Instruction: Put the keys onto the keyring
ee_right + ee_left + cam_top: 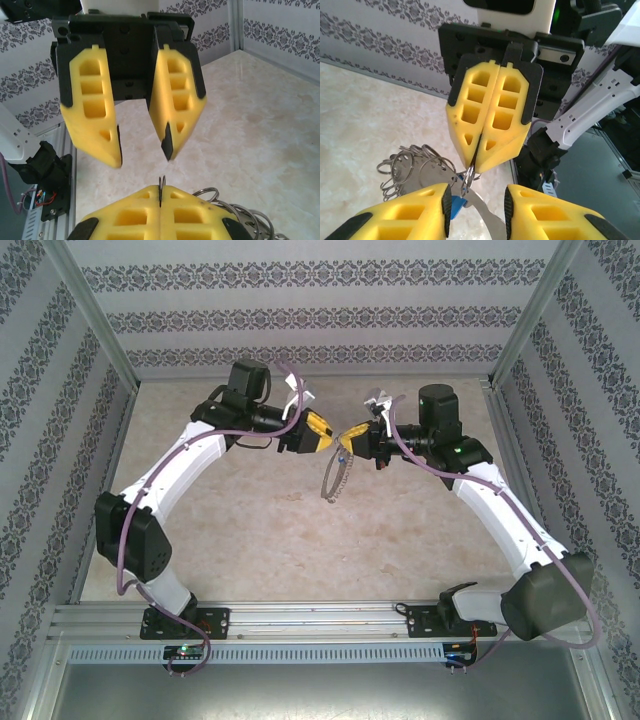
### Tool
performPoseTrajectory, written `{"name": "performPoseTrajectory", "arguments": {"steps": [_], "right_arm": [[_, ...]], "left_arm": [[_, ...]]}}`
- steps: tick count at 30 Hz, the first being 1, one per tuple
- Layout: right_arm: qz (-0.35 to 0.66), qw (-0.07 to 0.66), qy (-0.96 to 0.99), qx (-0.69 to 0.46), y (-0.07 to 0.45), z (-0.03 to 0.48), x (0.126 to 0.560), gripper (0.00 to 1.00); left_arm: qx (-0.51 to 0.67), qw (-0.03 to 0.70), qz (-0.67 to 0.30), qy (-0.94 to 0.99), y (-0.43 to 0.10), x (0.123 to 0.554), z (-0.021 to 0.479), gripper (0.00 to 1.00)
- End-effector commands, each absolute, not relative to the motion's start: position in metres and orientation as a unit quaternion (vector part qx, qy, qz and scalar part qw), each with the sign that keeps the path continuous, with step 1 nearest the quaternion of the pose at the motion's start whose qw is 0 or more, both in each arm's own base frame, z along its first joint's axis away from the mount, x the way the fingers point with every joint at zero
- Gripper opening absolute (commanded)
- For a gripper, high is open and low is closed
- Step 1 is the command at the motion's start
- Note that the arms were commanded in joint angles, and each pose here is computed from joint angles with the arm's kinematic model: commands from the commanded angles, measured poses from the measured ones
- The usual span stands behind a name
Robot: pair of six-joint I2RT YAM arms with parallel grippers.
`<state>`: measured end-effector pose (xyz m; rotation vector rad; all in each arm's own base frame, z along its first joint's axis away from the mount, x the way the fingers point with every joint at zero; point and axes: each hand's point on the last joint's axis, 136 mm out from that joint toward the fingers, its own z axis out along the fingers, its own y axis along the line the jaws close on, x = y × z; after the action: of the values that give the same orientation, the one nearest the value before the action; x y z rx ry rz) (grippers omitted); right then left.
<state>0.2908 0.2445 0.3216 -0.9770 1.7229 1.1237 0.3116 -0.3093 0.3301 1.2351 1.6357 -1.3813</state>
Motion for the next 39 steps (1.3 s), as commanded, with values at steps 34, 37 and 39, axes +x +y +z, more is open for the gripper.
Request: {"name": "performPoseTrajectory", "arguments": {"steps": [34, 37, 39], "right_arm": [[0.462, 0.431, 0.656, -0.412, 0.252, 0.337, 0.288, 0.0], [0.46, 0.431, 0.658, -0.412, 0.252, 0.335, 0.288, 0.0], [0.459, 0.431, 0.659, -0.411, 0.251, 0.335, 0.289, 0.0]], "left_arm": [[0.501, 0.326, -0.536, 0.596, -0.329, 0.298, 0.335, 0.12], [0.502, 0.326, -0.539, 0.593, -0.329, 0.298, 0.335, 0.02], [0.503, 0.327, -0.54, 0.591, -0.329, 0.297, 0.336, 0.0]]}}
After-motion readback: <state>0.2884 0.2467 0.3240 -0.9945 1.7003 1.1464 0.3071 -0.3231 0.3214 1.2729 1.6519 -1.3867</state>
